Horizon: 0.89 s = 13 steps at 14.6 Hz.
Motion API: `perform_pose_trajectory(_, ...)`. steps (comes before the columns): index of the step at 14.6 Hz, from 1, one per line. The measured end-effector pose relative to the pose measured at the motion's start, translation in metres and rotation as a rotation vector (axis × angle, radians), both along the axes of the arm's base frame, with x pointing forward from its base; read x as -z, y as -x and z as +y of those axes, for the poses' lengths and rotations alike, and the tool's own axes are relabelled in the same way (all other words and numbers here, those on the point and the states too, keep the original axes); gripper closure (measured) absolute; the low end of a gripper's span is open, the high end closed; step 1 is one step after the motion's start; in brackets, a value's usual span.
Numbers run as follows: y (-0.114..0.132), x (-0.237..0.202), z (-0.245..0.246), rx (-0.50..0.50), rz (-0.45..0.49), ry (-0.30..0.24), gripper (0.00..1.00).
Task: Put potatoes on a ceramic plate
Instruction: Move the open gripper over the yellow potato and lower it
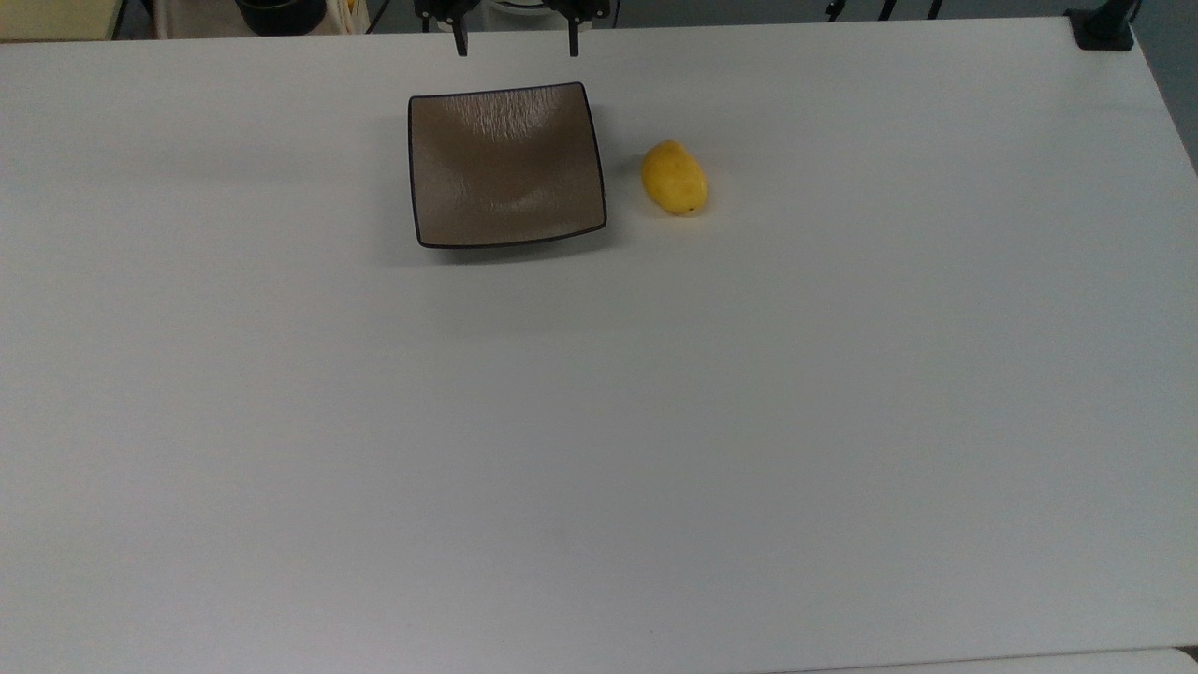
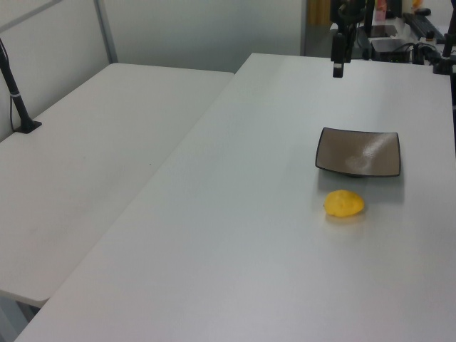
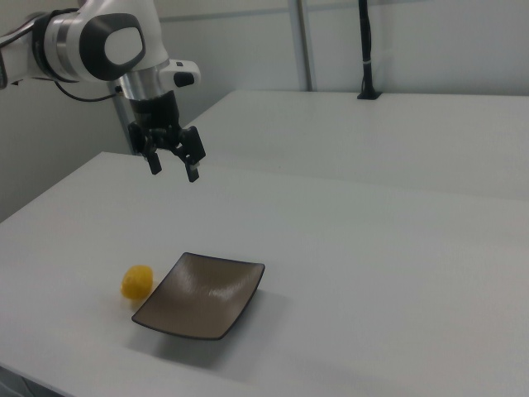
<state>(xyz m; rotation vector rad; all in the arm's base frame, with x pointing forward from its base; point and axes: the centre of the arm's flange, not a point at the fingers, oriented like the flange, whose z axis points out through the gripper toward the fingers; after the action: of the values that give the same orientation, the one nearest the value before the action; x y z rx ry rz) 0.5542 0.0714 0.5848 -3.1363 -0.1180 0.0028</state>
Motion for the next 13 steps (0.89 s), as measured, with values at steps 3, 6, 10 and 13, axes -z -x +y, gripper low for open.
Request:
perform_pose_trajectory(3,0.002,0.001,0.002,-0.005,0.003,0.001,0.00)
perform_pose_trajectory(6,0.004,0.000,0.005,-0.011,0.003,0.001,0.00)
perform_pose_trajectory(10,0.008,0.008,0.021,-0.042,0.019,0.004,0.00)
perform_pose_trajectory(13,0.018,0.030,0.051,-0.098,0.063,0.014,0.00)
